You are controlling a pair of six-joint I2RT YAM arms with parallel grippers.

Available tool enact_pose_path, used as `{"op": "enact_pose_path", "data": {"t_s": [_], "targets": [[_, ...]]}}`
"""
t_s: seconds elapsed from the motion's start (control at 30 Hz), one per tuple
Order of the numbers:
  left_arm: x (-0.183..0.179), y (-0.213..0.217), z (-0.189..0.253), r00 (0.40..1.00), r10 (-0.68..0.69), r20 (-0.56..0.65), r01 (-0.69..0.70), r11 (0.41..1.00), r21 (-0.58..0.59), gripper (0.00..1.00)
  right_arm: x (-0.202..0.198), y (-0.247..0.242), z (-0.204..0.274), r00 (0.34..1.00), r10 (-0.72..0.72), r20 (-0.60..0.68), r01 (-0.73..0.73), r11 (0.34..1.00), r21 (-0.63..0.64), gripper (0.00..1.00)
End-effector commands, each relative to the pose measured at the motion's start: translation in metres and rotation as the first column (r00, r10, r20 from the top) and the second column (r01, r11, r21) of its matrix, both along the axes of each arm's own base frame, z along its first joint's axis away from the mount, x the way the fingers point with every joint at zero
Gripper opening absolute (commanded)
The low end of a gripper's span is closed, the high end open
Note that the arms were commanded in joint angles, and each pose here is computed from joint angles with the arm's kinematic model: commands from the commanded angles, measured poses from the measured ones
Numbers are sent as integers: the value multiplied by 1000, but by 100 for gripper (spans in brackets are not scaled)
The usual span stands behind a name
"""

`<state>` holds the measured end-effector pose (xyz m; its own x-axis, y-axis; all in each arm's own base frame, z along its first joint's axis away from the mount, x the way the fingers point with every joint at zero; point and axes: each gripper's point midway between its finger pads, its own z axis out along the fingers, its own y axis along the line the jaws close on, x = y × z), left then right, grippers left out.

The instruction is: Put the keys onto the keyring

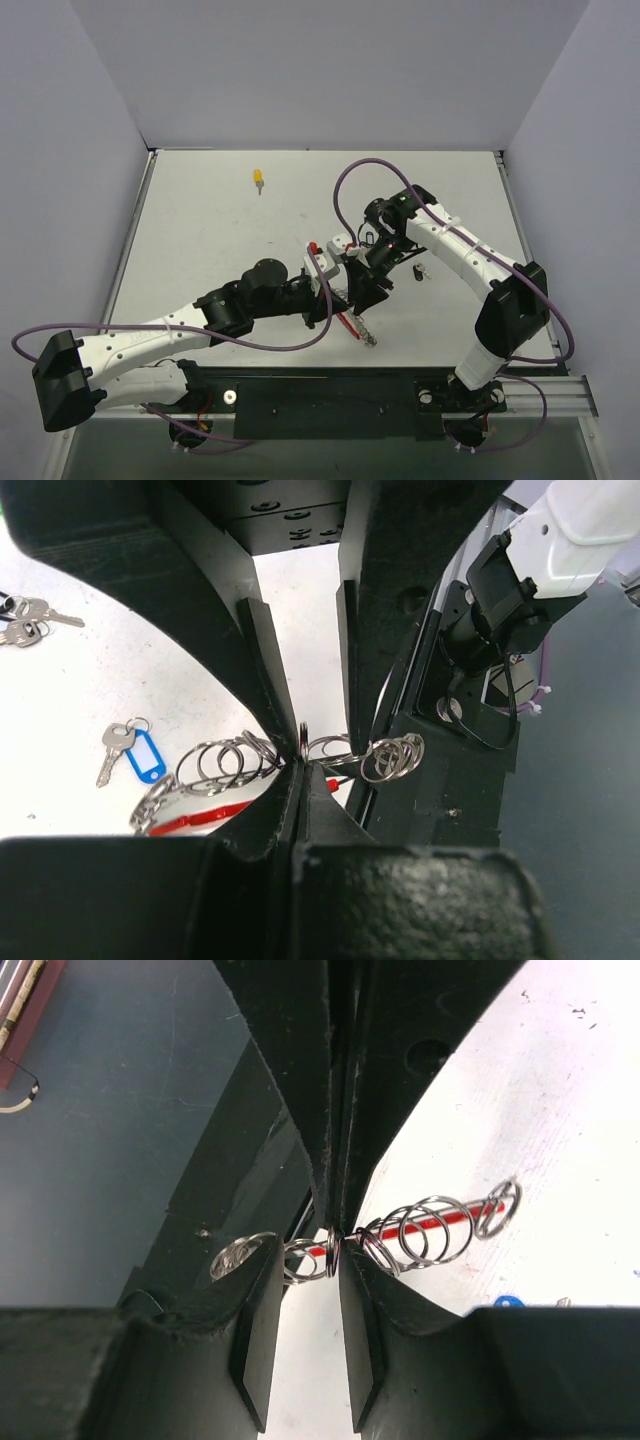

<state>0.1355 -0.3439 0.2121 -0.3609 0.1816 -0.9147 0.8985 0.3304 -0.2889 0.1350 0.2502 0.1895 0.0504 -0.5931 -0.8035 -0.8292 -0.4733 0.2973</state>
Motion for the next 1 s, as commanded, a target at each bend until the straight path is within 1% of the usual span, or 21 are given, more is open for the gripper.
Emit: {"op": "enact_pose_path", "data": {"t_s": [0.0,0.23,0.5,0.6,0.63,0.73,0.83,0.97], "targets": [[-5,-13,20,998,-57,24,58,996,-75,0,-9,8,11,997,-12,-72,12,1000,0,25],[-10,-12,17,996,-81,30,83,994,-76,0,-7,9,12,996,-29,-85,29,1000,-12,25],[-14,-4,11,992,-99,80,105,992,-74,0,-8,6,19,995,-45,-88,45,999,-3,25],[-14,1,10,989,-102,110,110,991,-72,0,-13,2,22,996,-17,-91,18,1000,9,25],[-14,2,10,988,-103,118,111,991,-72,0,-13,2,22,998,5,-69,-3,1000,29,26],[-17,8,10,976,-115,183,130,989,-75,0,-20,-4,25,997,42,-64,-39,998,39,30],[-18,13,10,964,-126,236,146,987,-70,0,-26,-8,25,994,102,-28,-99,992,81,32],[-18,17,4,948,-140,287,157,987,-37,0,-33,-10,26,990,139,-22,-136,986,92,34]]}}
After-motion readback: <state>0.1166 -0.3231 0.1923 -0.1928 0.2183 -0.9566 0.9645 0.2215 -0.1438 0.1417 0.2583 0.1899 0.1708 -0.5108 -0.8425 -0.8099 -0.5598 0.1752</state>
